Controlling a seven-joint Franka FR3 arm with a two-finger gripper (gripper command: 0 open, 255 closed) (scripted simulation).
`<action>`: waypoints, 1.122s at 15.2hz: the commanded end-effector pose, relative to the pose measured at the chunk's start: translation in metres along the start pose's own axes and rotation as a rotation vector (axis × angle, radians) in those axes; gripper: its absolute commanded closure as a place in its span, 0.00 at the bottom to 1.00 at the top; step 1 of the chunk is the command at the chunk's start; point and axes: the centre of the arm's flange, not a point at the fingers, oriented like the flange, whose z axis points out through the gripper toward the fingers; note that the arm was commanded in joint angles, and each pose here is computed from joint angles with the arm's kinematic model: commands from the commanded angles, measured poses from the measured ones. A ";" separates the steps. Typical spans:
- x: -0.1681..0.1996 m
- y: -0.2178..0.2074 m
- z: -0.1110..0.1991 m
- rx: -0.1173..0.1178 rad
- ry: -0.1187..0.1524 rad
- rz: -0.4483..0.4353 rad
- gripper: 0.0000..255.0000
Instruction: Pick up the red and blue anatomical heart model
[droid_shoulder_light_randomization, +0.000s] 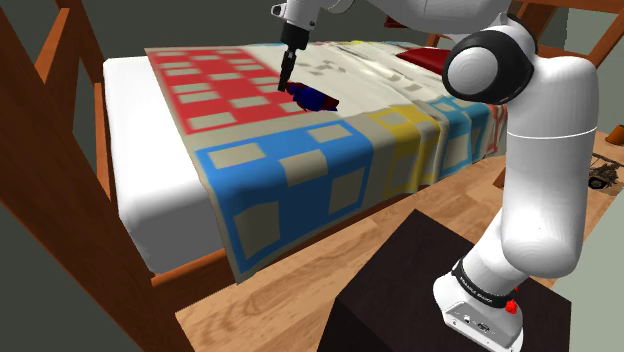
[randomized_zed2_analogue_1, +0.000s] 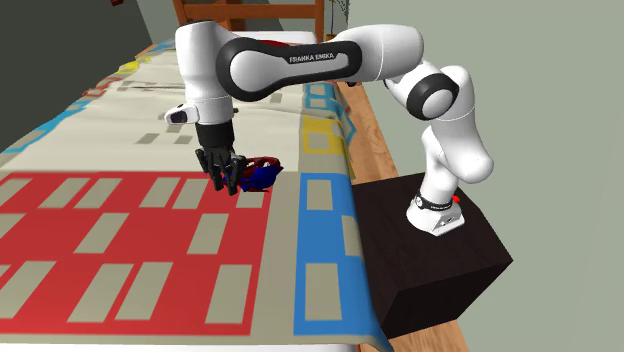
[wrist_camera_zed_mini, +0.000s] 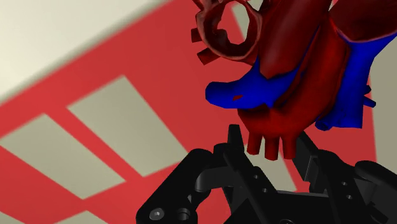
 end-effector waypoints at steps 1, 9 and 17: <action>0.000 0.000 0.000 0.000 -0.001 0.001 1.00; 0.002 -0.001 -0.010 0.000 -0.001 0.001 1.00; 0.011 -0.007 -0.050 0.000 -0.001 0.001 1.00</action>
